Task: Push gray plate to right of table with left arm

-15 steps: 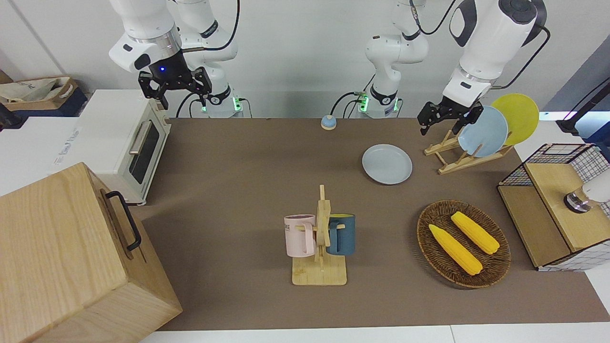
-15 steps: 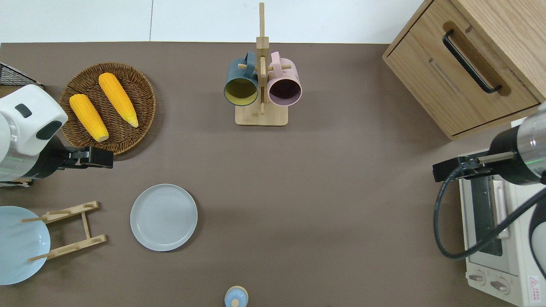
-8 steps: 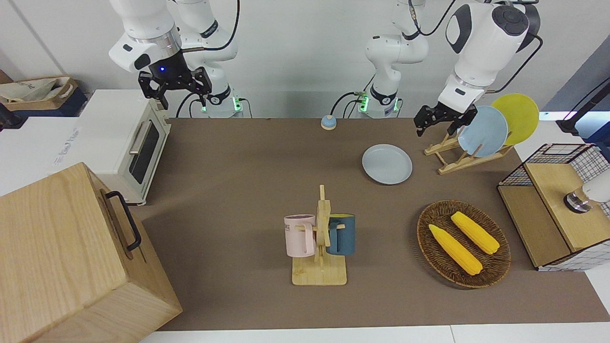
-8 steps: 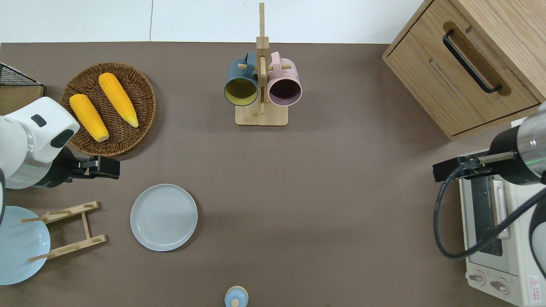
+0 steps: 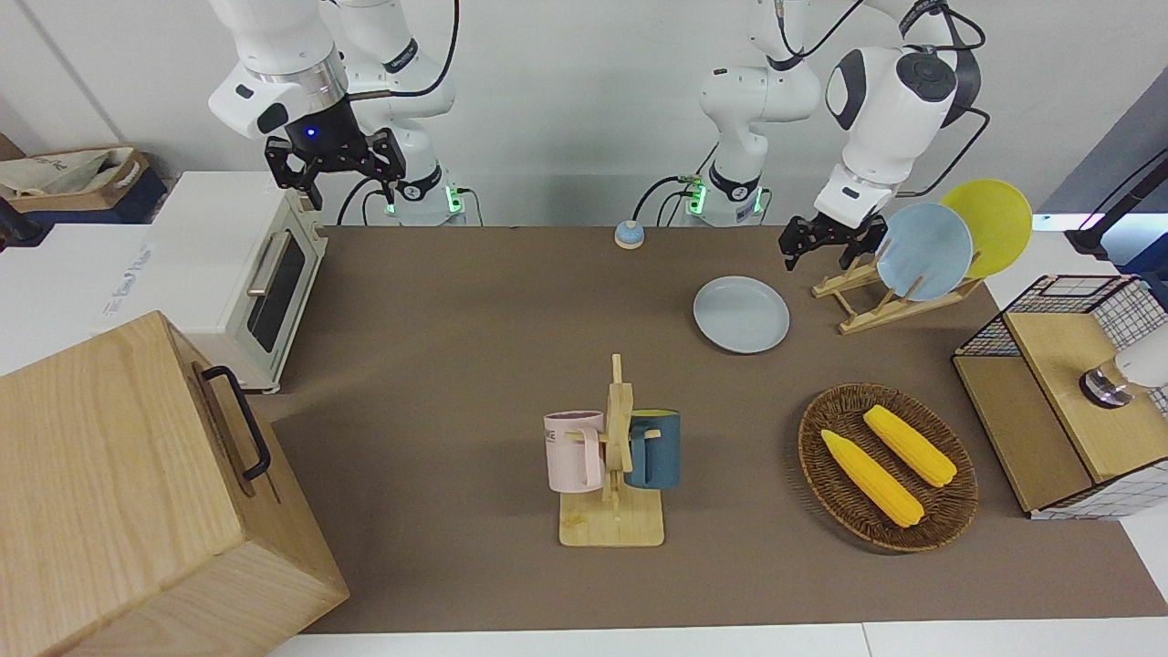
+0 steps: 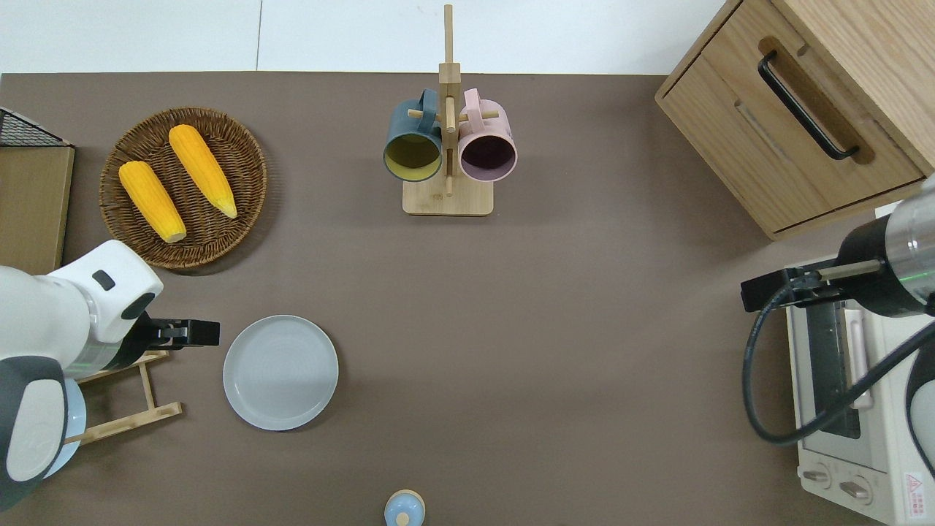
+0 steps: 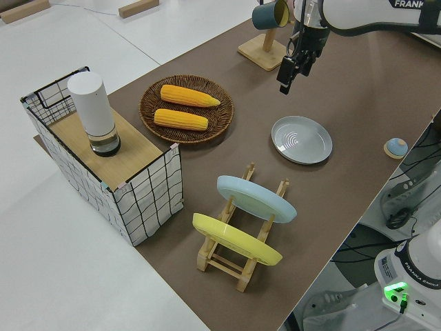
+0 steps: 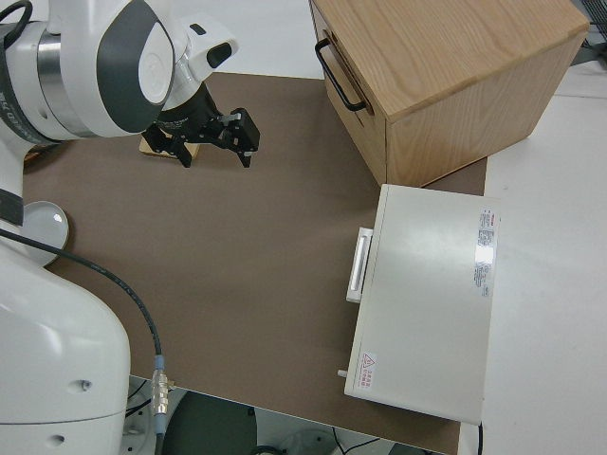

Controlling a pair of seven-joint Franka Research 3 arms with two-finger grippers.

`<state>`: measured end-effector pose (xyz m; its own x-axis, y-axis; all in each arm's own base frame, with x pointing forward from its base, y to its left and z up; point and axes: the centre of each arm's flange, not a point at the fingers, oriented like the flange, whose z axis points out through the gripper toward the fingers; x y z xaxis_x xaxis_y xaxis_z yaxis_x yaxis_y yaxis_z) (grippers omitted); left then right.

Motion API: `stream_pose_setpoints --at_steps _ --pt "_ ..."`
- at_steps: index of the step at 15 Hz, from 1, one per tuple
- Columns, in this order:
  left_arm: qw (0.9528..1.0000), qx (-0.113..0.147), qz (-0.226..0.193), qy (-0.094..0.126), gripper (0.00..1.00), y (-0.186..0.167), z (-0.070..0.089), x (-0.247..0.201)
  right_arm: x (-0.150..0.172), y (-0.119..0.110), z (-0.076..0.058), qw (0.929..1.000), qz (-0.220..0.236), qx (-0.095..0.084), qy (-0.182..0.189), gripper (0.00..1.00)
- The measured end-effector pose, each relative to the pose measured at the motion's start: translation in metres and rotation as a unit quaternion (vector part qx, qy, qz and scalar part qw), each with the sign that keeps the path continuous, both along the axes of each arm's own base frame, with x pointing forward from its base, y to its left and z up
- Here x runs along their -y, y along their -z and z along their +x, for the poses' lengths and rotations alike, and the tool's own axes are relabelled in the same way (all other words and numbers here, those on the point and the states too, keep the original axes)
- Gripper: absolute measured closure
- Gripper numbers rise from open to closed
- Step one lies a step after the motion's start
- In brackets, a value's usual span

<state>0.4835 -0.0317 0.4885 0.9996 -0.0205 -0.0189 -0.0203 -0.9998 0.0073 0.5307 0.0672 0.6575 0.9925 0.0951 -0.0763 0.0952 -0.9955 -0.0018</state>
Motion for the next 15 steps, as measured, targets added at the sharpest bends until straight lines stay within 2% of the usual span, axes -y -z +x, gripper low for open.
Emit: stream_pose_setpoints --at_steps 6,9,15 --pt "1.0 0.003 0.001 0.001 0.01 0.057 -0.029 -0.007 0.0 0.0 0.0 1.0 0.0 0.0 0.0 0.01" --pt "0.9999 0.003 -0.001 0.016 0.01 0.085 -0.042 -0.01 0.0 0.0 0.0 1.0 0.0 0.0 0.0 0.01" --pt "0.9996 0.023 -0.004 0.013 0.01 0.136 -0.064 -0.02 0.0 0.0 0.0 1.0 0.0 0.0 0.0 0.01"
